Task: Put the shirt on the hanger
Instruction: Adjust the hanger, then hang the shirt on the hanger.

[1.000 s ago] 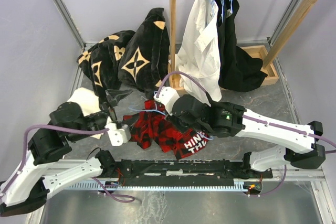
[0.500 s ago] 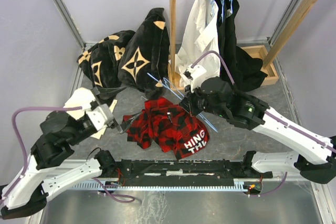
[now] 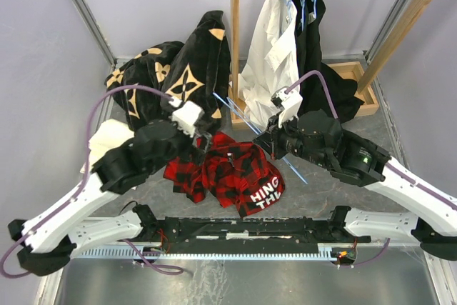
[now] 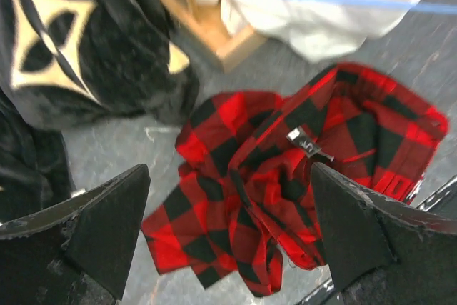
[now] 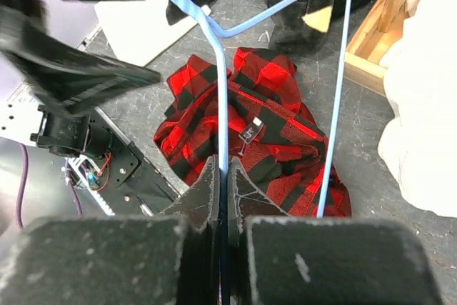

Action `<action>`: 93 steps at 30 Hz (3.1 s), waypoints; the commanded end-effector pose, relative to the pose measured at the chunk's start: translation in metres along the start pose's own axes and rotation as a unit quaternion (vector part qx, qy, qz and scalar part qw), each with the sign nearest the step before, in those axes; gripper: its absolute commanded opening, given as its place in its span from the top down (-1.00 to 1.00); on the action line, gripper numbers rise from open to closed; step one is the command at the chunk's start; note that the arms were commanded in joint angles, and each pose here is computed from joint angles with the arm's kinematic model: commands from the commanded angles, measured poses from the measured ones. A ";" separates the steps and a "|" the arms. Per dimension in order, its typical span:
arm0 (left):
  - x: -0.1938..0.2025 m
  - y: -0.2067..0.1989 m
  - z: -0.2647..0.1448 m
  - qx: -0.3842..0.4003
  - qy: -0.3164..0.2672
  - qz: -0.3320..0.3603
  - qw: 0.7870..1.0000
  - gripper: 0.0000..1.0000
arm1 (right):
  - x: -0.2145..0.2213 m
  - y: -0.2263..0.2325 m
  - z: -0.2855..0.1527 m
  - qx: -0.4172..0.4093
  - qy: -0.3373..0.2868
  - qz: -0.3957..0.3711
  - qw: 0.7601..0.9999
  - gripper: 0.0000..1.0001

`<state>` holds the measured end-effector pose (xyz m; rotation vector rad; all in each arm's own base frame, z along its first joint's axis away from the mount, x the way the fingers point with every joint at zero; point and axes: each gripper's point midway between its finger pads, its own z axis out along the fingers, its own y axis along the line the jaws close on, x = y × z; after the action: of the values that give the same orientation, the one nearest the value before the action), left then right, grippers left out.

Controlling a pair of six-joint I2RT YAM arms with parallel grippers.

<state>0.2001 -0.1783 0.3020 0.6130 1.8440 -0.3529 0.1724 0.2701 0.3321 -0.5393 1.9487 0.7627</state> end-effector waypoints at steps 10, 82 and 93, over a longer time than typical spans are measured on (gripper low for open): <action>0.037 -0.036 0.018 0.049 0.115 -0.089 0.988 -0.99 | -0.012 0.001 -0.010 -0.010 -0.037 0.018 0.999 1.00; -0.047 -0.065 -0.059 0.335 -0.121 0.084 0.931 0.95 | -0.015 0.064 -0.026 -0.192 0.021 -0.109 0.975 -0.01; -0.030 -0.067 -0.042 0.344 -0.067 0.049 0.935 0.95 | -0.009 0.048 -0.022 -0.180 0.026 -0.223 0.958 -0.22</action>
<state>0.1372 -0.2171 0.3328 1.1361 1.5201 -0.9464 0.1266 0.2933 0.3480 -1.1228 1.7552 0.8895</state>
